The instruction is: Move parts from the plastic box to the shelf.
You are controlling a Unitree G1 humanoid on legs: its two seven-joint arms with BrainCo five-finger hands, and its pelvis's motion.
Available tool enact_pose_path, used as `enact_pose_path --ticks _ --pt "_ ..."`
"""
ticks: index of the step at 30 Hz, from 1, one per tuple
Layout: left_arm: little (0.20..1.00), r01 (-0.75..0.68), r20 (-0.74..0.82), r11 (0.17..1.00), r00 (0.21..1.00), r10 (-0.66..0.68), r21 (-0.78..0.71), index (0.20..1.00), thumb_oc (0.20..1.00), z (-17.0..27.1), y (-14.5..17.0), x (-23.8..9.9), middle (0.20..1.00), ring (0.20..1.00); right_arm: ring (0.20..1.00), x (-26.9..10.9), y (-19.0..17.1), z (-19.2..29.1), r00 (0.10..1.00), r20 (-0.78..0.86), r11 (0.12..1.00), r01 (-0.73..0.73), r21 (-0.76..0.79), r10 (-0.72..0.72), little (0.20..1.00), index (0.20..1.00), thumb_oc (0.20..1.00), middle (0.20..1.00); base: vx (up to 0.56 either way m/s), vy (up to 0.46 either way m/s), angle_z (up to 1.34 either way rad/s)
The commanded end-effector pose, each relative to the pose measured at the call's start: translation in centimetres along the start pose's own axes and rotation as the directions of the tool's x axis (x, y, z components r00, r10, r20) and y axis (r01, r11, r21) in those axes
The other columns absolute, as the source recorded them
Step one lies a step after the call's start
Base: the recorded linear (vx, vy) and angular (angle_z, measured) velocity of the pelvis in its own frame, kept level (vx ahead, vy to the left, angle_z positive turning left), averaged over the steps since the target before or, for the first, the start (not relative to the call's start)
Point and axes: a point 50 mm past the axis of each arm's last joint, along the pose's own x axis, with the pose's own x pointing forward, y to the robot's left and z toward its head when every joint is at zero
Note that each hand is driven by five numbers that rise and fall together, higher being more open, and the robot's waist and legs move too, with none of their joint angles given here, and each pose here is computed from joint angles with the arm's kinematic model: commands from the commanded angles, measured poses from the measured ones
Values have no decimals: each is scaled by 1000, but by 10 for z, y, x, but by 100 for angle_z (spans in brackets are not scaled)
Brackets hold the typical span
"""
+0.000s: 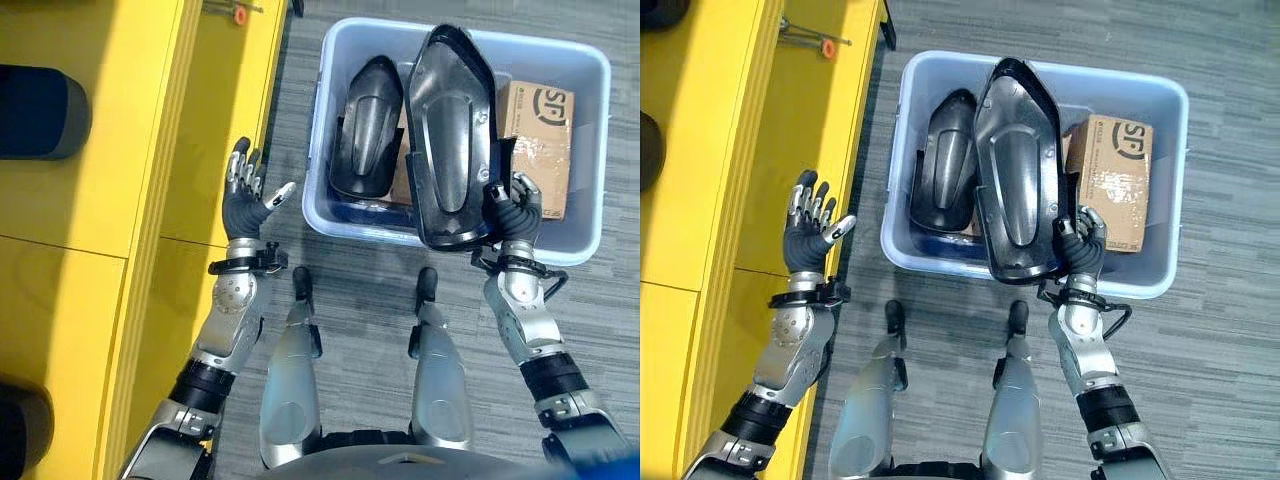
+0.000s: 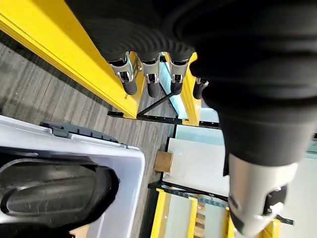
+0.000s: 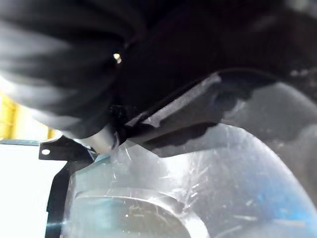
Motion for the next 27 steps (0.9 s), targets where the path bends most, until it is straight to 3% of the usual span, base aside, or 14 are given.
enact_pose_path --ticks 1,18,27 --pt "1000 55 83 998 995 -58 42 1000 1000 16 3 0 1000 1000 200 2 -1 26 989 146 991 -28 131 9 200 200 200 200 22 -68 -1" --pt "1000 27 -122 999 992 -22 40 1000 1000 -14 33 -38 1000 1000 200 -42 -2 20 972 64 942 -235 241 226 200 200 200 200 23 -22 4" --pt "1000 -52 -170 996 983 63 73 1000 1000 -20 54 -55 1000 1000 200 -35 9 29 941 108 916 -337 216 321 200 200 200 200 -21 -71 -3"
